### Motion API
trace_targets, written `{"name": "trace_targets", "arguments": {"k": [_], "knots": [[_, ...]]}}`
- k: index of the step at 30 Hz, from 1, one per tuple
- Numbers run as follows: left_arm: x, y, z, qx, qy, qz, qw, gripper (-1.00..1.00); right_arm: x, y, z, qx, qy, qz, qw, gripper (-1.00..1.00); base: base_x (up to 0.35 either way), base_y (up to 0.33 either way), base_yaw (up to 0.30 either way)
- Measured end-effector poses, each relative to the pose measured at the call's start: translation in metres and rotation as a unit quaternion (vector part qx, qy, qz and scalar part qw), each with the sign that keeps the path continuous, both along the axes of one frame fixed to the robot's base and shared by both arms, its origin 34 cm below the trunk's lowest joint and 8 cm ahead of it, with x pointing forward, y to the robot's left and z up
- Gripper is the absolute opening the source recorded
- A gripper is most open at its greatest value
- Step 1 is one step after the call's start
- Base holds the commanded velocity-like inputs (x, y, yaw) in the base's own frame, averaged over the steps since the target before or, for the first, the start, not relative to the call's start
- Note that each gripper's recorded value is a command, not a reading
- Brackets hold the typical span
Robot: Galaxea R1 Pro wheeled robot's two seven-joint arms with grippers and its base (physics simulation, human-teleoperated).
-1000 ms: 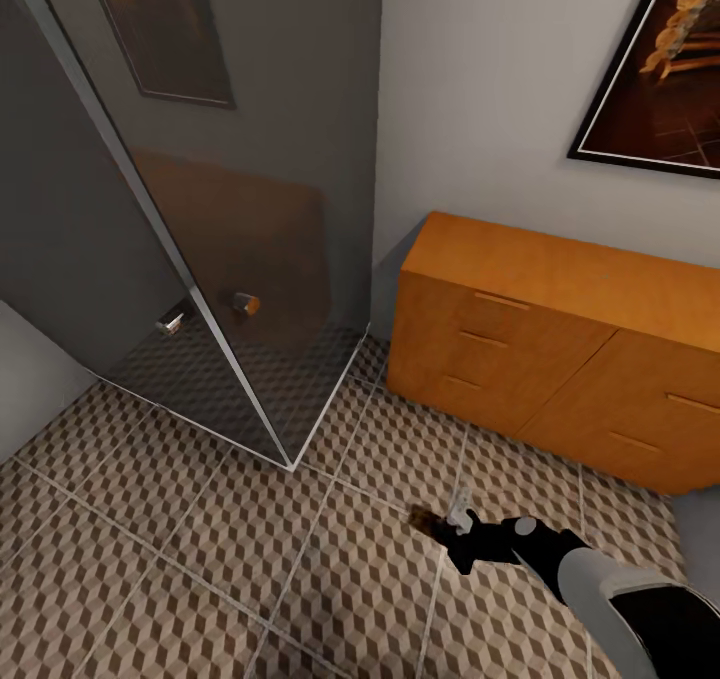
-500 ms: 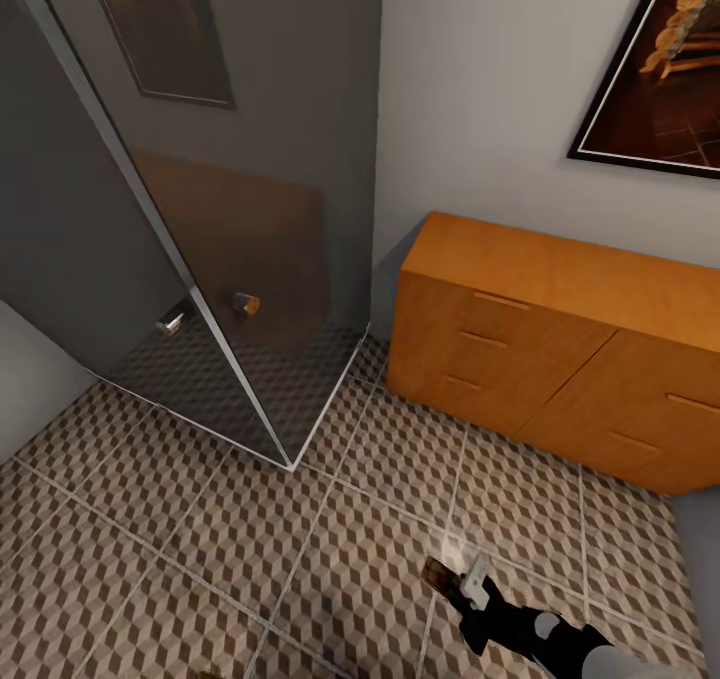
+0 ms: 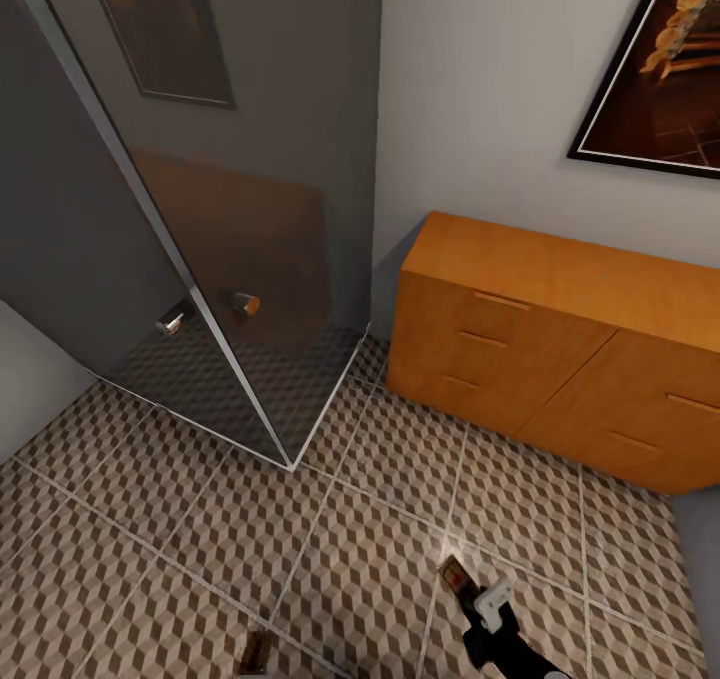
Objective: Take the four mousetraps from the cabinet in the bathroom and place them on the bathroom floor. Make sure all four end up on the same floor surface, and ensure that at least two of them are either under or directly next to the same bathroom sink.
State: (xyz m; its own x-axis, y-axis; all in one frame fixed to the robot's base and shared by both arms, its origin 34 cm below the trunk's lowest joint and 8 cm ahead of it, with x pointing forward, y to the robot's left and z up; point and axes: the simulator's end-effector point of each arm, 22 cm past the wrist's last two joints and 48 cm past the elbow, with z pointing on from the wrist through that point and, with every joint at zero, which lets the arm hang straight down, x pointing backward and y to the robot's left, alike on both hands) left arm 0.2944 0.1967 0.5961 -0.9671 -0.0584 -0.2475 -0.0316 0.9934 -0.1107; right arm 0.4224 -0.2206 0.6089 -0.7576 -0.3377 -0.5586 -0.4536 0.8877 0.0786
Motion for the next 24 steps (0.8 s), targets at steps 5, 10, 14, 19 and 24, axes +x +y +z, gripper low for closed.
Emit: {"name": "trace_targets", "arguments": {"k": [5, 10, 14, 19, 24], "knots": [[0.022, -0.034, 0.010, -0.028, 0.011, -0.013, 0.9995, -1.00, 0.005, 0.002, 0.003, -0.033, -0.034, -0.079, 0.9958, -1.00, 0.000, 0.000, 0.000], [0.057, -0.032, 0.016, -0.025, -0.015, -0.007, 0.9995, -1.00, 0.018, 0.001, 0.014, -0.057, -0.080, -0.135, 0.9859, -1.00, 0.000, 0.000, 0.000], [0.079, -0.024, 0.021, -0.012, -0.042, -0.021, 0.9988, -1.00, 0.022, 0.000, 0.016, -0.062, -0.088, -0.147, 0.9833, -1.00, 0.000, 0.000, 0.000], [0.096, -0.015, 0.024, 0.005, -0.068, -0.043, 0.9968, -1.00, 0.023, -0.001, 0.017, -0.063, -0.092, -0.150, 0.9824, -1.00, 0.000, 0.000, 0.000], [0.110, -0.012, 0.030, 0.007, -0.101, -0.041, 0.9940, -1.00, 0.023, -0.002, 0.018, -0.064, -0.093, -0.150, 0.9822, -1.00, 0.000, 0.000, 0.000]]}}
